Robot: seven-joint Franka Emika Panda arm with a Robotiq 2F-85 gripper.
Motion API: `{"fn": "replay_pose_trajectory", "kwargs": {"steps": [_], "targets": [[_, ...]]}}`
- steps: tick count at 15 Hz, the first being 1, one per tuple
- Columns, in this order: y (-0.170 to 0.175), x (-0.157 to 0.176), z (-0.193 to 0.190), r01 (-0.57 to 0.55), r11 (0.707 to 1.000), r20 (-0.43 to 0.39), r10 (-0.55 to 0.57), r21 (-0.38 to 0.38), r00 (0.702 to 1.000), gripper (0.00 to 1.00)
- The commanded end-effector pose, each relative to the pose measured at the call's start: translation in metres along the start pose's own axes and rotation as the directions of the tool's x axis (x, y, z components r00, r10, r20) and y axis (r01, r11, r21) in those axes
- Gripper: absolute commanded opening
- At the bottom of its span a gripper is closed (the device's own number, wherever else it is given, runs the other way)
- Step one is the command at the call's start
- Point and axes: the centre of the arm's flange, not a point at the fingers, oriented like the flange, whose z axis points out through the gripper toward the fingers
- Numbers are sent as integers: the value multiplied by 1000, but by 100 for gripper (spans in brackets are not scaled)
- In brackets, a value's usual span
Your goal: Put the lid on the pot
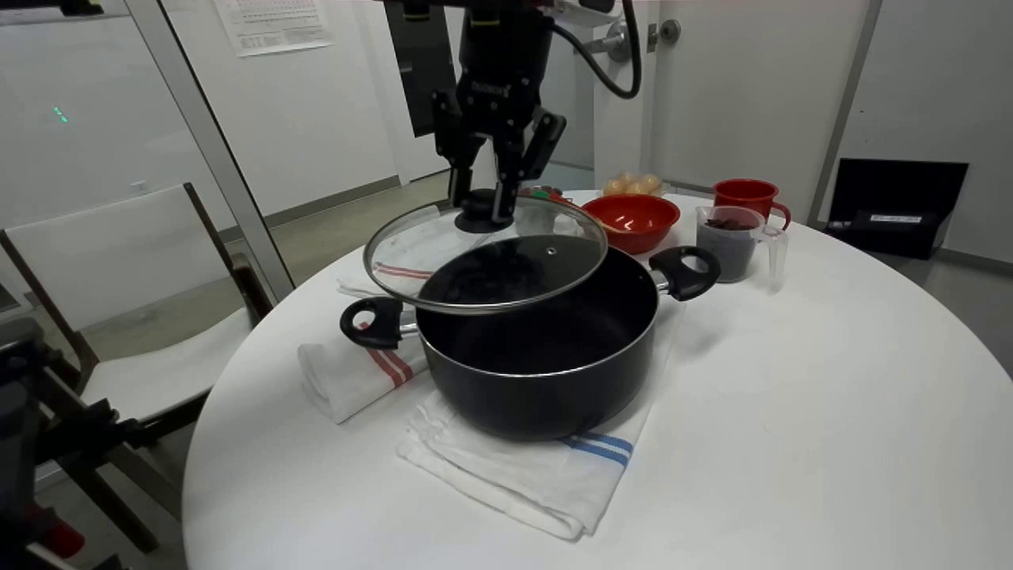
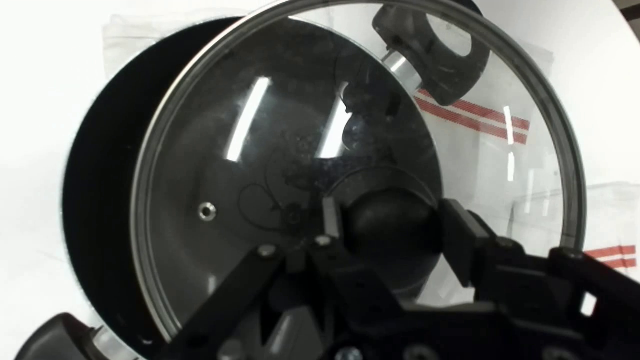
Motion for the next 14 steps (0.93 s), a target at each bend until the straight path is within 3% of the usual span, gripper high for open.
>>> {"fn": "replay_pose_trajectory", "kwargs": {"steps": [1,14], "targets": [[5,-8,-12,-77,997,-18,77,0,997,25],[33,-7,7,-279,960,-8,279,4,960,25]]}}
